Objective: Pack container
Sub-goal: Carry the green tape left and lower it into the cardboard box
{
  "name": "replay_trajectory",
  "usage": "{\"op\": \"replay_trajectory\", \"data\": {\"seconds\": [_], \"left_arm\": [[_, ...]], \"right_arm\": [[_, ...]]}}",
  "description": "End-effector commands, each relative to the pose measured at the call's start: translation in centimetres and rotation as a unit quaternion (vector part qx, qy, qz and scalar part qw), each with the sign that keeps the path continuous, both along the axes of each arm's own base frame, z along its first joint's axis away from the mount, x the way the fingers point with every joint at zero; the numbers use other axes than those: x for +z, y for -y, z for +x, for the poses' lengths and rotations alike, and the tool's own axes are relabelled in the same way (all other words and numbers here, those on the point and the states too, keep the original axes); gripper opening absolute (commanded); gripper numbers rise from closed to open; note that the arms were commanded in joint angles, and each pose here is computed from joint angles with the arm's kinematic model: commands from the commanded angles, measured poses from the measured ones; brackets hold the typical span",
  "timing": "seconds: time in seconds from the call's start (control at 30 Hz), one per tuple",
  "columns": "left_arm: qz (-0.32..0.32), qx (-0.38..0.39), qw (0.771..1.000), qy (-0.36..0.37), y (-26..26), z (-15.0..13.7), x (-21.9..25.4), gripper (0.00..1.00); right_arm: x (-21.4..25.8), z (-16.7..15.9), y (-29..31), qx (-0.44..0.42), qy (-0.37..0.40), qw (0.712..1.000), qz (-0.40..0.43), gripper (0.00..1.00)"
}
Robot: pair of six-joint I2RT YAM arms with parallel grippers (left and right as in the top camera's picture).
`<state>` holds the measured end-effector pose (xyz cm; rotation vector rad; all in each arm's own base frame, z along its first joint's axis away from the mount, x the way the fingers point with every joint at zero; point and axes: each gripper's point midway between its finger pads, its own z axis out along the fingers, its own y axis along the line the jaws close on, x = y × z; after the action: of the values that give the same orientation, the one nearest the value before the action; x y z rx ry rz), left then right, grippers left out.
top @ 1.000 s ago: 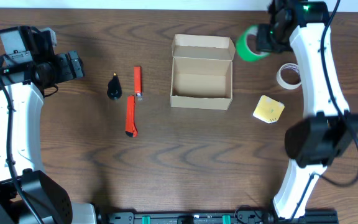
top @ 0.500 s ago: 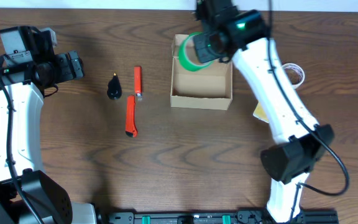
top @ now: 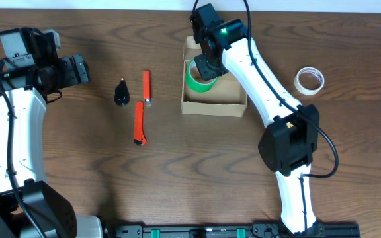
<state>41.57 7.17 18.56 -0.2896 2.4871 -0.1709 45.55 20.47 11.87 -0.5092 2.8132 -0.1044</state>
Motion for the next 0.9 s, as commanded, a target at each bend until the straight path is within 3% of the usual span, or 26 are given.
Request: {"op": "replay_trajectory", "data": {"seconds": [0.0, 0.4, 0.87], "left_arm": [[0.006, -0.001, 1.0, 0.009, -0.2, 0.3, 0.9, 0.95], [0.006, -0.001, 1.0, 0.009, -0.2, 0.3, 0.9, 0.95], [0.006, -0.001, 1.0, 0.009, -0.2, 0.3, 0.9, 0.95]], "right_arm": [[-1.0, 0.3, 0.1, 0.006, -0.006, 1.0, -0.007, 0.01], [-5.2, 1.1, 0.1, 0.002, -0.028, 0.999, -0.018, 0.01], [-6.8, 2.6, -0.3, 0.0, -0.013, 1.0, -0.009, 0.01]]}}
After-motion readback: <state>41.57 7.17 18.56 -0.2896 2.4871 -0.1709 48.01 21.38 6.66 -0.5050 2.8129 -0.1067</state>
